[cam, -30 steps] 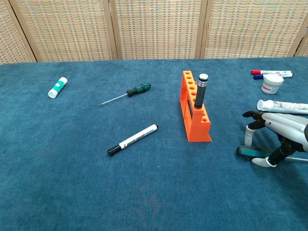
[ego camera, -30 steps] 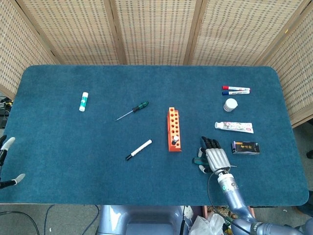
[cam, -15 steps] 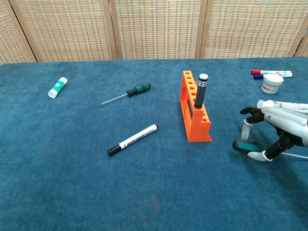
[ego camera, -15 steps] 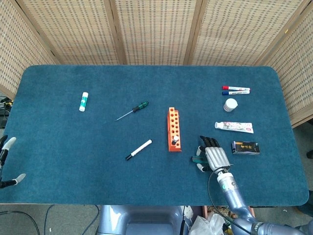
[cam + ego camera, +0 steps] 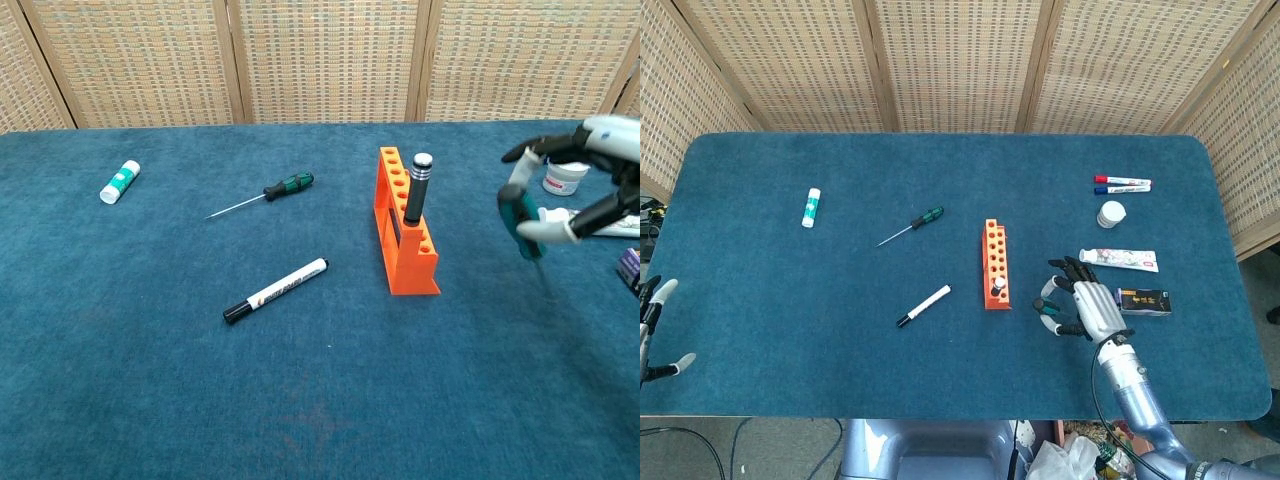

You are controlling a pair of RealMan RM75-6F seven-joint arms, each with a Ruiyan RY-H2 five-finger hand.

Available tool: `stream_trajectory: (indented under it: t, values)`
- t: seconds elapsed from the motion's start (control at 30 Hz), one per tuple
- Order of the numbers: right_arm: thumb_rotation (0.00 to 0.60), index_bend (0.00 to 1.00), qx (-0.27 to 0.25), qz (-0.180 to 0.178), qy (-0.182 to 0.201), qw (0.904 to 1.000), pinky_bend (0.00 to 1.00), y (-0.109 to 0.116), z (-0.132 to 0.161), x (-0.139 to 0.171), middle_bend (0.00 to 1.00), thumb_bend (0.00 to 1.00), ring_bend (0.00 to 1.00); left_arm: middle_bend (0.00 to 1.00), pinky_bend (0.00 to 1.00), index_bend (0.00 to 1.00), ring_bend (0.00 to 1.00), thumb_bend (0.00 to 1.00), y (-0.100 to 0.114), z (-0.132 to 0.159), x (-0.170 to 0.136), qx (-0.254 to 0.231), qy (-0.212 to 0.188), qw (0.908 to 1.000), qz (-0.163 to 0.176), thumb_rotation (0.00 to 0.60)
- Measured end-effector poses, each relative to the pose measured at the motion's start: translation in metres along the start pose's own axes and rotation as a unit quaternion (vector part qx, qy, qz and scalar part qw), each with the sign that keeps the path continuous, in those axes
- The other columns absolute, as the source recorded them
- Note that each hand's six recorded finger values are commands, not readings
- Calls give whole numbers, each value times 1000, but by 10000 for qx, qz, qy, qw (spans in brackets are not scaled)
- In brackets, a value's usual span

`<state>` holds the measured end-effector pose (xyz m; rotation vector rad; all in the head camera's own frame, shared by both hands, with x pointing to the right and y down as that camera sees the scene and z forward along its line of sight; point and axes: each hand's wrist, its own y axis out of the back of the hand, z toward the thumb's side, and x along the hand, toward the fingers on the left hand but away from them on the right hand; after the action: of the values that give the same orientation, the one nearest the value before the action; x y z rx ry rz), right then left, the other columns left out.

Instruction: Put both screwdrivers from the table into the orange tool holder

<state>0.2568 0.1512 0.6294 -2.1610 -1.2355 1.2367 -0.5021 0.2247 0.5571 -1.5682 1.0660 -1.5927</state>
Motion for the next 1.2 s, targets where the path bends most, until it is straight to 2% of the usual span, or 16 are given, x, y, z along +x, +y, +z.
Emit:
stream_trajectory:
  t: [0.2, 0.63, 0.87, 1.2]
  values:
    - [600, 640, -524, -177, 144, 9984, 37, 32, 16, -4, 153, 352, 0, 0, 0, 0, 0, 0, -1, 0, 2, -3, 23, 10000, -24, 600]
    - [600, 641, -1128, -388, 197, 9927, 37, 72, 39, -23, 160, 354, 0, 0, 0, 0, 0, 0, 1, 0, 2, -23, 17, 10000, 5, 600]
    - [600, 641, -1440, -379, 228, 9886, 37, 87, 55, -34, 163, 356, 0, 0, 0, 0, 0, 0, 2, 2, 3, 3, -20, 10000, 37, 600]
    - [600, 641, -1638, -297, 522, 9847, 37, 102, 95, -48, 167, 357, 0, 0, 0, 0, 0, 0, 2, 1, 6, 32, -16, 10000, 92, 600]
